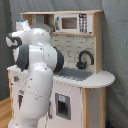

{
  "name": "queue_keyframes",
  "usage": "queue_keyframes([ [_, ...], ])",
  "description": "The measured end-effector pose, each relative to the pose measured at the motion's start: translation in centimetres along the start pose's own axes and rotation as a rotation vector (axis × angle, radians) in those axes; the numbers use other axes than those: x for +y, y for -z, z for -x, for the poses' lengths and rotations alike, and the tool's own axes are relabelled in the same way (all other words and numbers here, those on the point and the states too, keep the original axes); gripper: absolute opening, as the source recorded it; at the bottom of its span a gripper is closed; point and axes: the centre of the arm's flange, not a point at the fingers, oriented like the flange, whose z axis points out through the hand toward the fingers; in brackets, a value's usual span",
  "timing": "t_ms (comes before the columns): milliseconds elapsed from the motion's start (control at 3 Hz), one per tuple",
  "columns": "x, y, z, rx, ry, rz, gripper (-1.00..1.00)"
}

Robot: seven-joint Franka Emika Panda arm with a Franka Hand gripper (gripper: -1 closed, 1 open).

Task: Play with the kitchen

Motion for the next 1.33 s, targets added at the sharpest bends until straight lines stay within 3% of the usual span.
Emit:
queue_keyframes([
  [1333, -2.2, -3.4, -4.3, -0.004, 0.013, -0.024, -1.00],
])
